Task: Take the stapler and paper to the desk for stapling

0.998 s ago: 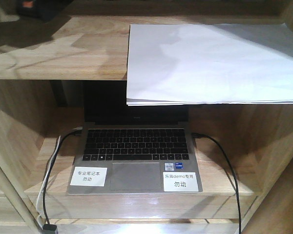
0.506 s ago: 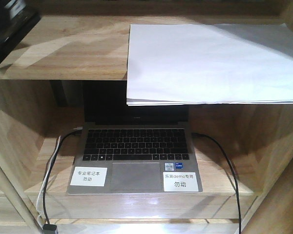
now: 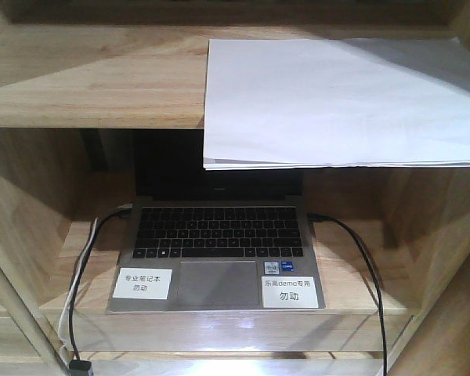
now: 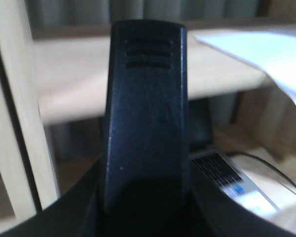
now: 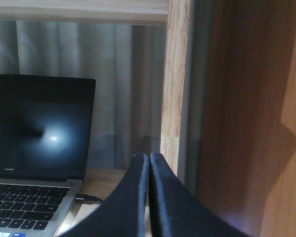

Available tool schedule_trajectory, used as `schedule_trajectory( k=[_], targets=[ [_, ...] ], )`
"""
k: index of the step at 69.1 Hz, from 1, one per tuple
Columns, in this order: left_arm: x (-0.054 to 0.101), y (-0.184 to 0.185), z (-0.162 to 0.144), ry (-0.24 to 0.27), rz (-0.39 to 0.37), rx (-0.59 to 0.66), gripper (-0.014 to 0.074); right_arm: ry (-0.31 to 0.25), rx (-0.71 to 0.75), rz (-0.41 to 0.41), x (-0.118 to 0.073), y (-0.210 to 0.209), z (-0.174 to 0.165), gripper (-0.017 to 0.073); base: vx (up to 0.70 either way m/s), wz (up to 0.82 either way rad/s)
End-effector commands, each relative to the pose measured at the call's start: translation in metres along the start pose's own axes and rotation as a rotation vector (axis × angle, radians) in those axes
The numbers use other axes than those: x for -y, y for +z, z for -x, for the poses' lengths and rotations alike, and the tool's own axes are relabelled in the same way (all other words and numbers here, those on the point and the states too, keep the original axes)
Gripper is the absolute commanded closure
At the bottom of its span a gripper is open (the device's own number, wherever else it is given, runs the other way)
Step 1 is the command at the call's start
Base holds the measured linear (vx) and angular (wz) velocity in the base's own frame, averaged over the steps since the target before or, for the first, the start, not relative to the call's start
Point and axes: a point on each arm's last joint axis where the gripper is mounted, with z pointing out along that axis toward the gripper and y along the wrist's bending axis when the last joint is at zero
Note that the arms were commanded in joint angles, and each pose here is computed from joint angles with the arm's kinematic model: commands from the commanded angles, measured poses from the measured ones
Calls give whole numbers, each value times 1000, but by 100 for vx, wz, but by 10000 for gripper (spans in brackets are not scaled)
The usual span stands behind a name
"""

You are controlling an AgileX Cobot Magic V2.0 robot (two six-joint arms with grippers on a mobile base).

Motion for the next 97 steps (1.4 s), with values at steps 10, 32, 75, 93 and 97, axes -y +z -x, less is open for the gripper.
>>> schedule_trajectory(
  k=[10,32,75,93,97],
  targets=[
    [0,-15,-29,3,-57,122,601,-10,82,-4,0,-1,7,569,0,0],
    [-2,-20,-48,5,-60,130,600,-10,82,-4,0,-1,7,569,0,0],
    [-2,-20,-48,5,-60,129,600,-10,81,-3,0,-1,6,569,0,0],
    [-2,-20,-48,5,-59,129,600,-18,81,-3,0,-1,6,569,0,0],
    [-2,-20,-48,5,-59,129,600,-24,84,-2,0,-1,7,569,0,0]
  ],
)
